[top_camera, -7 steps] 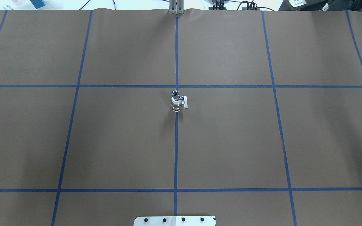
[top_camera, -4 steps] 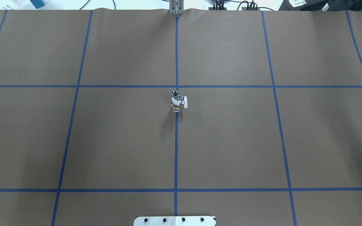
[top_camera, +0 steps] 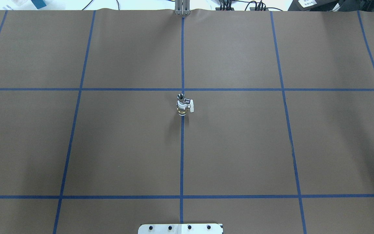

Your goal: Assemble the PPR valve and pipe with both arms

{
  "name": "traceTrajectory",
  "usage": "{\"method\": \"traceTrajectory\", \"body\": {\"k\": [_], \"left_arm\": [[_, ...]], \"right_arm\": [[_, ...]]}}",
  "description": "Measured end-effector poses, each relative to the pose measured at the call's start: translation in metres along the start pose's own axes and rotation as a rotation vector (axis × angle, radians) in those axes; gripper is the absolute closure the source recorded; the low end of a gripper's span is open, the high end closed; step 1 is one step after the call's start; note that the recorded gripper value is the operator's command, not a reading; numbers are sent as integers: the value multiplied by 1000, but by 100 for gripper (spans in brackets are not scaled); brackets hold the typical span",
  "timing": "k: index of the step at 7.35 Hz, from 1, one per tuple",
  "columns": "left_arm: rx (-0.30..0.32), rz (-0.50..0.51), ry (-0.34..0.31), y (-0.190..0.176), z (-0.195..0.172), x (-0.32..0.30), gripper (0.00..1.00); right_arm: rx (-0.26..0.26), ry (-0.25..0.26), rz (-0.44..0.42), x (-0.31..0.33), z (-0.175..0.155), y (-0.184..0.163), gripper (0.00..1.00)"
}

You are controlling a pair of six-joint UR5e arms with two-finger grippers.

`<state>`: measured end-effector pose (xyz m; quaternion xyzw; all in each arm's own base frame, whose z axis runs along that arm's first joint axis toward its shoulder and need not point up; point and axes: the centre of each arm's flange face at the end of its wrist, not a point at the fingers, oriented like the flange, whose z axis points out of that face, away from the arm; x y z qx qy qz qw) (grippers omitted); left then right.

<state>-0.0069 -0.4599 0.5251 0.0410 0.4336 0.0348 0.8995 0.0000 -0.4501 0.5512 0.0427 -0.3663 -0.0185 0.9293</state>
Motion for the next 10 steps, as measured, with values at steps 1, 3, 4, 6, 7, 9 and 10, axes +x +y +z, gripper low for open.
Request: {"method": "traceTrajectory", "body": {"k": [1, 3, 4, 6, 7, 9, 10], "left_arm": [[0, -1, -1, 0, 0, -1, 0], [-4, -3, -4, 4, 2, -4, 0], [-5, 0, -14, 5, 2, -6, 0], [-2, 35, -36, 6, 2, -11, 0], [-2, 58, -40, 8, 1, -14, 0], [-3, 68, -42, 11, 1, -18, 0], [-2, 68, -42, 11, 0, -18, 0]], "right_arm": [[-1, 1, 1, 1, 1, 1, 0], [-1, 4, 1, 1, 1, 2, 0], [-1, 5, 0, 1, 1, 2, 0], [-2, 7, 2, 2, 1, 2, 0], [-3, 8, 2, 3, 2, 2, 0], [-3, 9, 1, 3, 2, 2, 0], [-3, 8, 1, 3, 2, 2, 0]]}}
